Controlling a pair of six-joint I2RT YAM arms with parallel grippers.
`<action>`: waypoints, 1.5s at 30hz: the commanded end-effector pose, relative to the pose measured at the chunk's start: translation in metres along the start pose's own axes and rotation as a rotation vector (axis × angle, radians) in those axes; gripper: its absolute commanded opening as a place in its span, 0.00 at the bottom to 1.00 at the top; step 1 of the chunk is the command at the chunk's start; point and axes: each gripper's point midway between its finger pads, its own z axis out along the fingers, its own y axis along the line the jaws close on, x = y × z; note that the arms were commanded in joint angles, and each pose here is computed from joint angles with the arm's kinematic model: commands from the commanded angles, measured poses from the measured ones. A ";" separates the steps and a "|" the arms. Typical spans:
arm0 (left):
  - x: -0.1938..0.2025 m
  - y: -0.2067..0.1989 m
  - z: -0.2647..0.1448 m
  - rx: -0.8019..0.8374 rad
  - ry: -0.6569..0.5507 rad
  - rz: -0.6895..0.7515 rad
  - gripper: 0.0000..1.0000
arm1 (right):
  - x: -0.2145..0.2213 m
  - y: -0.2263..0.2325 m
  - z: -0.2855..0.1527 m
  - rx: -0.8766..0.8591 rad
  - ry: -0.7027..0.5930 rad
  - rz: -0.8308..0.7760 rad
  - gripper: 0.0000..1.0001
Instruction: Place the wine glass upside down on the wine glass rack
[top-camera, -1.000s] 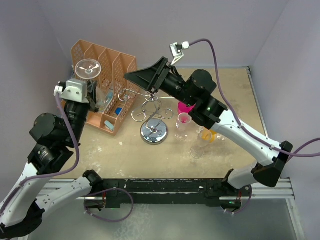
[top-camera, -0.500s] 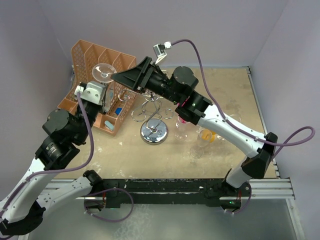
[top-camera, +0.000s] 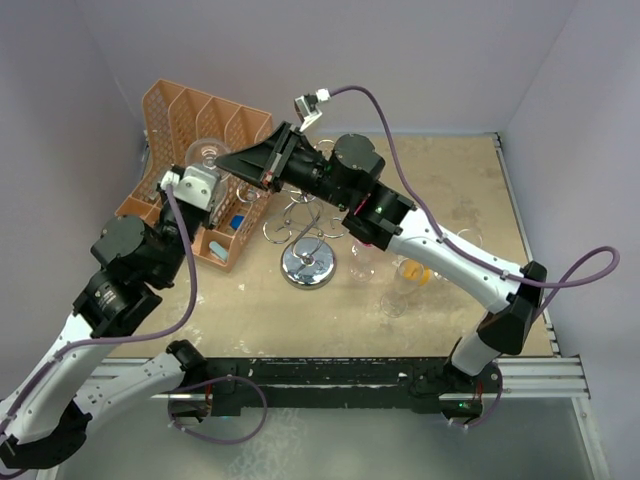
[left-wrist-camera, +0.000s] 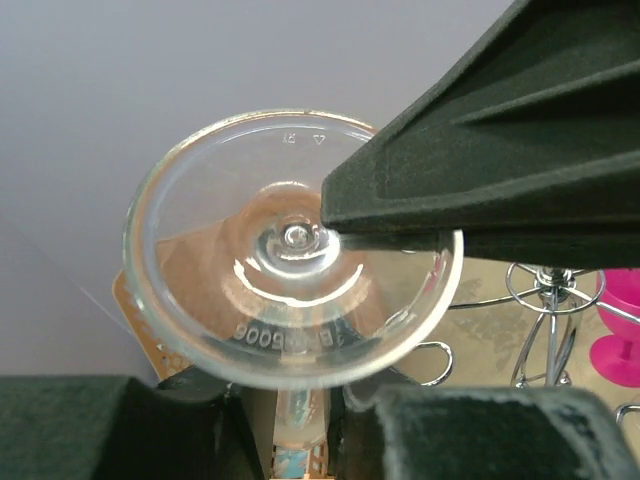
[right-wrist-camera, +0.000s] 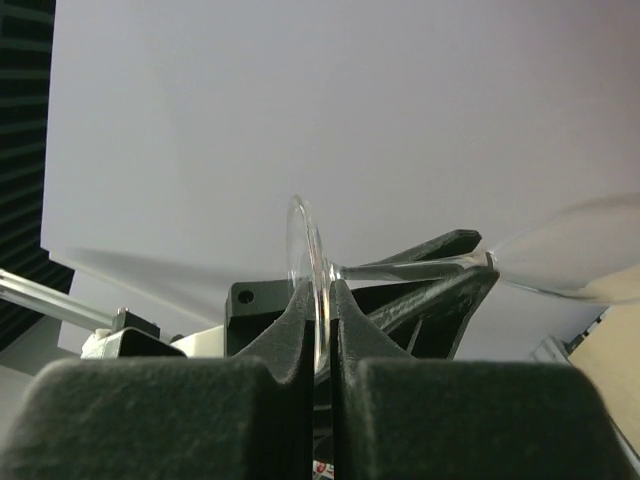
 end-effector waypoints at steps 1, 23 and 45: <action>-0.022 0.013 -0.008 -0.029 -0.061 -0.044 0.24 | -0.025 0.049 -0.008 -0.151 -0.082 -0.014 0.00; -0.076 0.053 -0.080 -0.099 -0.246 -0.887 0.52 | -0.074 -0.003 0.034 -0.011 -0.187 -0.073 0.00; -0.044 0.026 -0.059 -0.106 -0.144 -1.016 0.51 | -0.081 -0.057 -0.018 0.246 -0.269 -0.011 0.00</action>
